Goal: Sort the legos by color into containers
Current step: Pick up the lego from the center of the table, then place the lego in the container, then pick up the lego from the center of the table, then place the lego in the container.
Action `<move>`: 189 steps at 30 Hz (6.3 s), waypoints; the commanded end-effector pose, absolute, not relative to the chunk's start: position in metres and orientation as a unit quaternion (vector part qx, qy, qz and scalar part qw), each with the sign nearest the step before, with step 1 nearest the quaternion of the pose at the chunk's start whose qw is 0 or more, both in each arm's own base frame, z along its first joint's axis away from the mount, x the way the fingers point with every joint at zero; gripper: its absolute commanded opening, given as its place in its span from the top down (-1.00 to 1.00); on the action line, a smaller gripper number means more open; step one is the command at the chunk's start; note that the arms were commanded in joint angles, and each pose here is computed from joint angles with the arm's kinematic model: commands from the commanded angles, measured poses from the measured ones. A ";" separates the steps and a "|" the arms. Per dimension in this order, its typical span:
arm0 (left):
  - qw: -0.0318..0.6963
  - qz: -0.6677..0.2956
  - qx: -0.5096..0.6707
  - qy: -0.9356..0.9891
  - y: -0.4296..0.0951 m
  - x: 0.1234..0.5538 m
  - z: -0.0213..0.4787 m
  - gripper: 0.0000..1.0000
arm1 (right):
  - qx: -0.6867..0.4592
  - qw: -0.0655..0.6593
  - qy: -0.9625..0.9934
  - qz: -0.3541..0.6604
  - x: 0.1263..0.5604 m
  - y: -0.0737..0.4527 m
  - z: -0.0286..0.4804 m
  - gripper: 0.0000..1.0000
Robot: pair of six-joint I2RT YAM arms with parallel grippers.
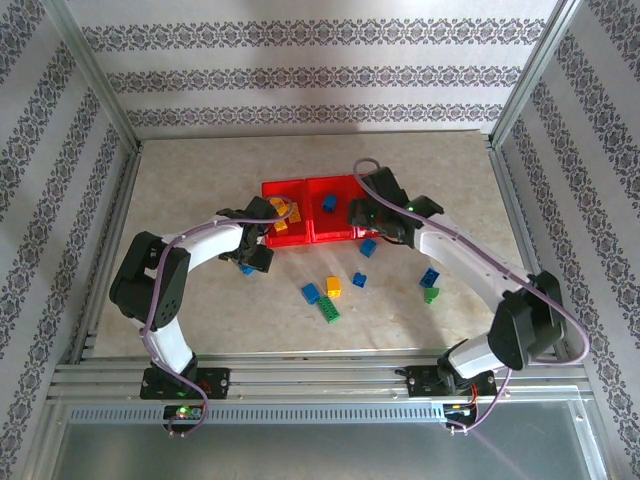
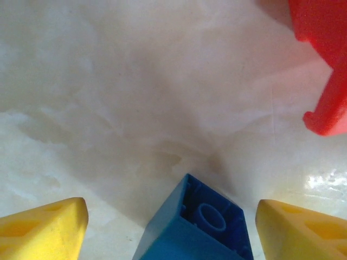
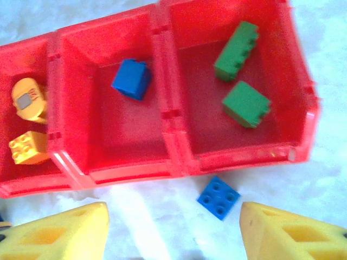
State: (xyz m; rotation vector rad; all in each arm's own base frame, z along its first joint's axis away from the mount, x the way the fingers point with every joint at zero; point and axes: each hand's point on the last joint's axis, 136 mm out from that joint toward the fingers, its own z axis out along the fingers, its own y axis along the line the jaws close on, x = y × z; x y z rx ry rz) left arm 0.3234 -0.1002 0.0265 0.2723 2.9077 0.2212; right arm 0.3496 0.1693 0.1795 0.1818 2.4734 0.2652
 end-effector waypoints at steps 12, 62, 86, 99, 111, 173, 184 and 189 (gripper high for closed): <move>0.083 0.063 0.060 0.993 -0.086 0.317 0.022 0.03 | 0.142 0.349 0.923 0.073 0.321 0.104 0.189 -0.47; 0.335 -0.050 0.086 0.937 -0.313 0.467 0.119 0.38 | 0.180 0.278 0.940 0.085 0.285 0.076 0.121 -0.73; 0.420 -0.076 0.014 0.904 -0.260 0.425 0.193 -0.99 | 0.127 0.251 0.957 0.069 0.295 0.137 0.083 -0.58; 0.474 -0.092 -0.080 0.872 -0.191 0.372 0.185 -0.99 | 0.115 0.241 0.962 0.055 0.328 0.170 0.062 -0.56; 0.458 -0.091 -0.096 0.879 -0.174 0.355 0.164 -0.99 | 0.129 0.244 0.961 0.023 0.353 0.164 0.043 -0.41; 0.455 -0.076 -0.120 0.879 -0.146 0.339 0.157 -0.99 | -0.024 0.304 0.951 0.053 0.392 0.235 0.128 0.37; 0.453 -0.073 -0.123 0.880 -0.140 0.334 0.155 -0.99 | -0.059 0.279 0.959 -0.001 0.428 0.247 0.102 0.36; 0.453 -0.073 -0.125 0.880 -0.139 0.334 0.155 -0.99 | -0.062 0.271 0.960 -0.013 0.434 0.245 0.095 0.27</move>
